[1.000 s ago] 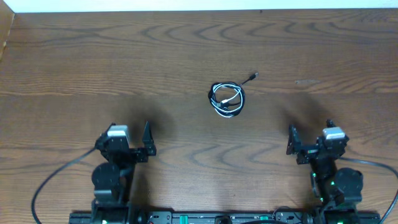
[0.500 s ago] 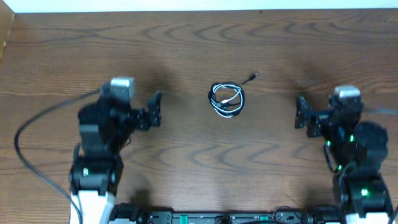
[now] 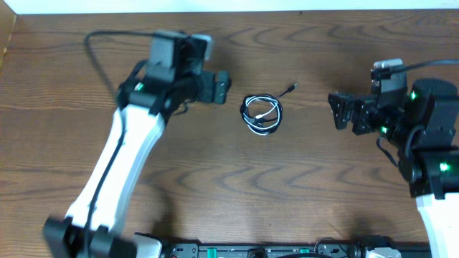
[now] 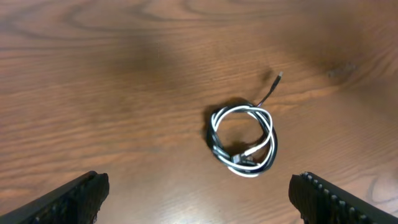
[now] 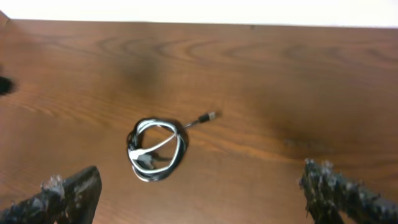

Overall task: Untangle cables
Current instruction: 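Move left gripper to the cable bundle and grasp the black-white loops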

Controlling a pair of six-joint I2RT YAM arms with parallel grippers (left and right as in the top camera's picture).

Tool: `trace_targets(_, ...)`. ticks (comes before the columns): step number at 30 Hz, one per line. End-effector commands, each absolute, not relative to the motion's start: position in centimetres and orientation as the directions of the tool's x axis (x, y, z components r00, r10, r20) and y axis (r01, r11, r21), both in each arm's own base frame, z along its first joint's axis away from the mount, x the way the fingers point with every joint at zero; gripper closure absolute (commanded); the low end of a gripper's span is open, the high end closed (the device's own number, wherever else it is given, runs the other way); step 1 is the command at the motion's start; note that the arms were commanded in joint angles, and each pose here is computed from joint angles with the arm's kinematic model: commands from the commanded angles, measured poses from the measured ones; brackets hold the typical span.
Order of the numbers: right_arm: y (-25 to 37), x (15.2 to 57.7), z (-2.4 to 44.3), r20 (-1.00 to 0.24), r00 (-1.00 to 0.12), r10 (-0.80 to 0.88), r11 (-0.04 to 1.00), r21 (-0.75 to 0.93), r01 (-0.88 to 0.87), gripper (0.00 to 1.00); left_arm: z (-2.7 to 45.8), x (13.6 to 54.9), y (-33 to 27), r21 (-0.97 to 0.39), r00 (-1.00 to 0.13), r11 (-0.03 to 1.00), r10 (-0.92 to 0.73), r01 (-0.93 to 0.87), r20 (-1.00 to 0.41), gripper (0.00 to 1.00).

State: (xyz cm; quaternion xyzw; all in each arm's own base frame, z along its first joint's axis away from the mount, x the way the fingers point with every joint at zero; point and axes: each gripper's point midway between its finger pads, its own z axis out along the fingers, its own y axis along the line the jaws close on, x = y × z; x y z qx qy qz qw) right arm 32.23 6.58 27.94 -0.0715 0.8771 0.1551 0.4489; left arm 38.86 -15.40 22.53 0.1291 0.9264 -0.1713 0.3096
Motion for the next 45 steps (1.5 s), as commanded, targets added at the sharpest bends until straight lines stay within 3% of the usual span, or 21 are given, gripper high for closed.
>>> trace_targets(1, 7.5, 32.8, 28.7, -0.808, -0.59, 0.005, 0.92, 0.235, -0.315, 0.01, 21.5, 40.6, -17.3, -0.228, -0.78, 0.897, 0.176, 0.378, -0.601, 0.02)
trace_targets(5, 8.1, 33.1, 28.3, -0.791, -0.611, 0.035, 0.905, 0.284, -0.317, 0.01, 19.9, 40.0, -21.6, -0.376, -0.801, 0.802, 0.199, 0.464, -0.564, 0.02)
trace_targets(9, 8.5, 33.1, 27.8, -0.773, -0.633, 0.036, 0.893, 0.31, -0.327, 0.04, 18.4, 40.5, -23.6, -0.41, -0.802, 0.769, 0.213, 0.49, -0.559, 0.02)
trace_targets(11, 8.5, 33.0, 27.3, -0.759, -0.65, 0.035, 0.893, 0.316, -0.321, 0.11, 16.6, 41.5, -23.5, -0.388, -0.823, 0.809, 0.191, 0.441, -0.535, 0.18)
trace_targets(15, 8.5, 33.2, 26.5, -0.74, -0.671, 0.035, 0.893, 0.324, -0.311, 0.17, 11.3, 43.7, -21.1, -0.26, -0.884, 0.942, 0.072, 0.213, -0.462, 0.23)
trace_targets(19, 8.6, 33.3, 26.1, -0.73, -0.682, 0.033, 0.893, 0.328, -0.309, 0.21, 7.7, 44.2, -20.6, -0.203, -0.907, 0.971, 0.033, 0.129, -0.419, 0.42)
trace_targets(22, 8.6, 33.3, 25.8, -0.722, -0.691, 0.032, 0.893, 0.332, -0.305, 0.21, 6.1, 44.7, -20.2, -0.171, -0.912, 0.983, -0.004, 0.072, -0.409, 0.48)
trace_targets(24, 8.6, 33.2, 25.7, -0.719, -0.695, 0.032, 0.894, 0.332, -0.302, 0.21, 5.4, 44.8, -20.5, -0.174, -0.914, 0.982, -0.001, 0.077, -0.407, 0.62)
trace_targets(25, 8.5, 33.2, 25.7, -0.718, -0.695, 0.032, 0.895, 0.331, -0.3, 0.21, 5.2, 44.8, -20.7, -0.174, -0.914, 0.982, 0.003, 0.08, -0.406, 0.64)
trace_targets(45, 8.4, 33.0, 25.4, -0.709, -0.705, 0.032, 0.898, 0.329, -0.291, 0.18, 1.5, 43.7, -22.6, -0.147, -0.931, 0.981, 0.064, 0.124, -0.36, 0.65)
